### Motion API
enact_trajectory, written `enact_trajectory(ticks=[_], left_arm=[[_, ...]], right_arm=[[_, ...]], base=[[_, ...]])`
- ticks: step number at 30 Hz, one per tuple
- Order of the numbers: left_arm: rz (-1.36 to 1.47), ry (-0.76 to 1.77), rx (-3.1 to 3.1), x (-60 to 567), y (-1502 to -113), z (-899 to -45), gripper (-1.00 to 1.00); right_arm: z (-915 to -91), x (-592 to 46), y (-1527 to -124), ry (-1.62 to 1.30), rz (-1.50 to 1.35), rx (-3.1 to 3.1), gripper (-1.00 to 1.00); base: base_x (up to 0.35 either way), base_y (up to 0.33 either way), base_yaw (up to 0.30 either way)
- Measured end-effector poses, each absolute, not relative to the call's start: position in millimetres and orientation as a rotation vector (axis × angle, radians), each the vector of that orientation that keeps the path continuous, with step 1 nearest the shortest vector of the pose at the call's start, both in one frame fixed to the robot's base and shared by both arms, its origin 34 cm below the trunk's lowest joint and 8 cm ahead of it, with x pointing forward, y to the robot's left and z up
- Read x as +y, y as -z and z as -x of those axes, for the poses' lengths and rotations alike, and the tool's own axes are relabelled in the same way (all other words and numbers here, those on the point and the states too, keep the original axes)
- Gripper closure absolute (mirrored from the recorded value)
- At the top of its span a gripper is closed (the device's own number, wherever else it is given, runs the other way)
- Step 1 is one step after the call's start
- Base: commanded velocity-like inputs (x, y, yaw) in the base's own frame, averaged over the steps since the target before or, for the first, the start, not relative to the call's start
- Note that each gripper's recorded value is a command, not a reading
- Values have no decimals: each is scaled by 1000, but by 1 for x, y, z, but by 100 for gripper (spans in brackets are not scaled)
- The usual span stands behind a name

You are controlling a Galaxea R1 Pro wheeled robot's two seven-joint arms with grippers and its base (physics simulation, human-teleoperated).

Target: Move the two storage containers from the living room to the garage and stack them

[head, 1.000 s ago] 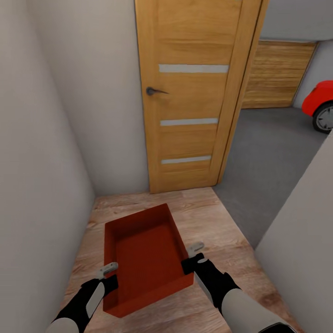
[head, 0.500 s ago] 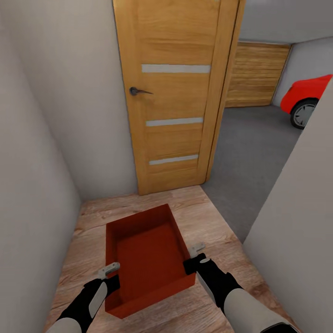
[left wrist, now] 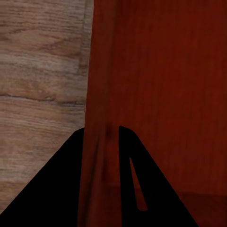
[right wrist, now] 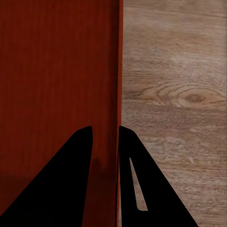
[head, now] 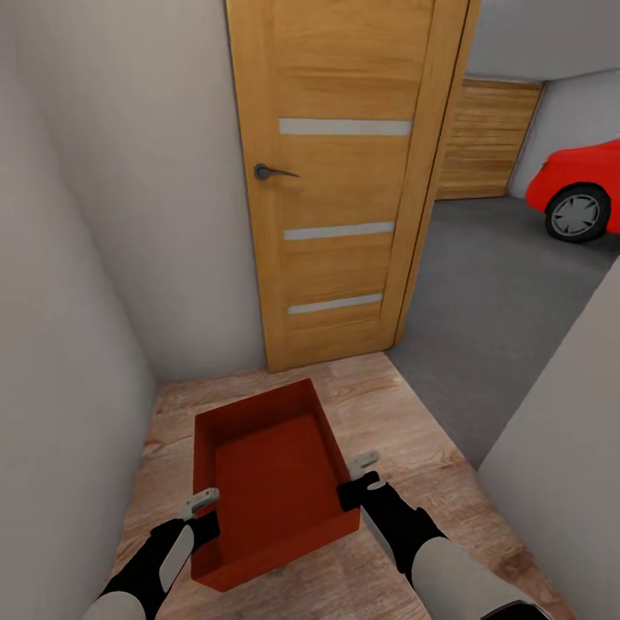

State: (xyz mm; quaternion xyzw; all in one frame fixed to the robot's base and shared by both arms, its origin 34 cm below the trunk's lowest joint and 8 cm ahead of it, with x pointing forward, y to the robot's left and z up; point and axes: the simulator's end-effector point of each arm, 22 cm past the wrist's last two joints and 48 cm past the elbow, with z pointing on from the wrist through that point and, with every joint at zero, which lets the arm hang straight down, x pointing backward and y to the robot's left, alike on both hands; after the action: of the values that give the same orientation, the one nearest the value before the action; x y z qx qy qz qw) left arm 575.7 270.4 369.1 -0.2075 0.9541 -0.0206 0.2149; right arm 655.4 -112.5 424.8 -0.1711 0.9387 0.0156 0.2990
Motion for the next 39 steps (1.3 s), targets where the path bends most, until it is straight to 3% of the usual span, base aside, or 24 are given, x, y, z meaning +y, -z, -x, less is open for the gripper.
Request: enact_trajectory(ticks=[14, 33, 39], left_arm=[[577, 59, 2638, 266, -374, -578, 100], [579, 57, 2638, 265, -374, -578, 100], [579, 58, 2636, 266, -374, -578, 100]], right_arm=[[-658, -117, -429, -41, 454, 2485, 100], [-658, -118, -430, -41, 456, 2484, 100], [-658, -117, -430, -41, 455, 2484, 100]], base=[[16, 6, -230], [309, 82, -14], [84, 49, -203]])
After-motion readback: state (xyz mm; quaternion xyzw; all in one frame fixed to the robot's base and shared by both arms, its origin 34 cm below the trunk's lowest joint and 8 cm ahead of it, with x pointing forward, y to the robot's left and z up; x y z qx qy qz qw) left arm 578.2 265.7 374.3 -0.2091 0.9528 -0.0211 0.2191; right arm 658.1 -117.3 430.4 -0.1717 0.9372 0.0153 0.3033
